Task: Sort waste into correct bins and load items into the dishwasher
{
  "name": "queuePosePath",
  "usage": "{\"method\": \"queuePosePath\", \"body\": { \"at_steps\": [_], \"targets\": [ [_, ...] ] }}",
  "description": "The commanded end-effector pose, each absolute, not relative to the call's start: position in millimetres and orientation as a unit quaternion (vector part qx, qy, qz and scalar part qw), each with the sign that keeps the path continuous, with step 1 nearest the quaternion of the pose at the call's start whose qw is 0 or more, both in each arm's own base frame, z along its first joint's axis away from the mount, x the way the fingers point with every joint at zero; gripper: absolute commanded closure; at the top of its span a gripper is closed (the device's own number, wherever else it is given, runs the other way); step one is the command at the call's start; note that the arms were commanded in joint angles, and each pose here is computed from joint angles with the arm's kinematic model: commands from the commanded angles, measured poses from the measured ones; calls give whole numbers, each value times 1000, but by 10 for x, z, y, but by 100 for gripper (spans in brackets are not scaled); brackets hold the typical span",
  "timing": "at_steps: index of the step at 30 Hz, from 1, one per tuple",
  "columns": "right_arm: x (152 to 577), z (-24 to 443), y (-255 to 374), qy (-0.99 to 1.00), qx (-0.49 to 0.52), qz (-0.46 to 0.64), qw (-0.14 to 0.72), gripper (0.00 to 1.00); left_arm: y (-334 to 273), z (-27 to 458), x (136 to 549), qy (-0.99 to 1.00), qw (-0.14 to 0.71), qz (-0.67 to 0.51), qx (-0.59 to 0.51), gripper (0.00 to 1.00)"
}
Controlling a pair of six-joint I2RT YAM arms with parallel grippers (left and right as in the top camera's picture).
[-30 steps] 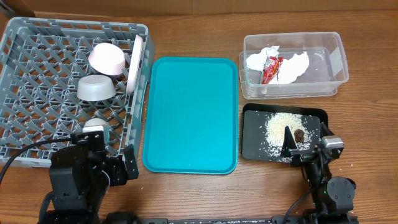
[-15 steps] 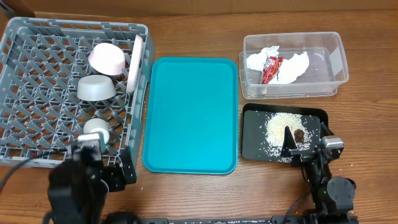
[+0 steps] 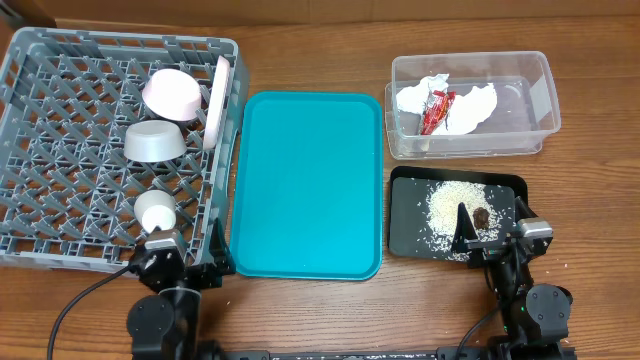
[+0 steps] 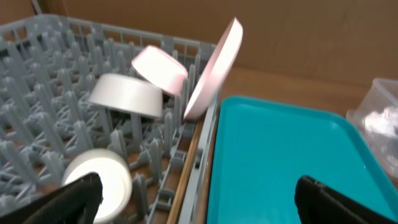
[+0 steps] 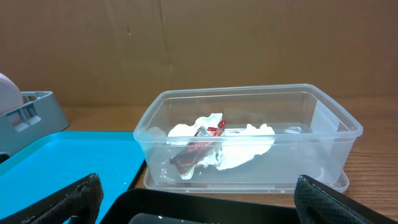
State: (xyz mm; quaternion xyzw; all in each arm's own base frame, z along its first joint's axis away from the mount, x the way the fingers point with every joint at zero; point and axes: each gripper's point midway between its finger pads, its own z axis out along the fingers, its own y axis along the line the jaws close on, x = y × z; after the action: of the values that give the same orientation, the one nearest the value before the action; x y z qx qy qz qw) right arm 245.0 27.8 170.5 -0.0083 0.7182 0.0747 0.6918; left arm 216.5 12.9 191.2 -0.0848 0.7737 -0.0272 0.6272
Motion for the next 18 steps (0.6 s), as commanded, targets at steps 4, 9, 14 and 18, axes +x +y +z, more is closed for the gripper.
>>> {"method": "queuePosePath", "body": {
  "at_steps": [4, 9, 14, 18],
  "targets": [
    [2449, 1695, 274, 716, -7, 76, 694, 0, 76, 1852, 2359, 733, 675, -47, -76, 0],
    [2449, 1695, 274, 716, -7, 76, 694, 0, 61, 1804, 2464, 699, 712, -38, -54, 0],
    [2449, 1696, 274, 716, -7, 76, 694, 0, 19, 1547, 2460, 734, 677, -39, -42, 0],
    [2449, 1695, 274, 716, -7, 76, 694, 0, 19, 1562, 2461, 732, 679, -39, -42, 0]
  ]
}}
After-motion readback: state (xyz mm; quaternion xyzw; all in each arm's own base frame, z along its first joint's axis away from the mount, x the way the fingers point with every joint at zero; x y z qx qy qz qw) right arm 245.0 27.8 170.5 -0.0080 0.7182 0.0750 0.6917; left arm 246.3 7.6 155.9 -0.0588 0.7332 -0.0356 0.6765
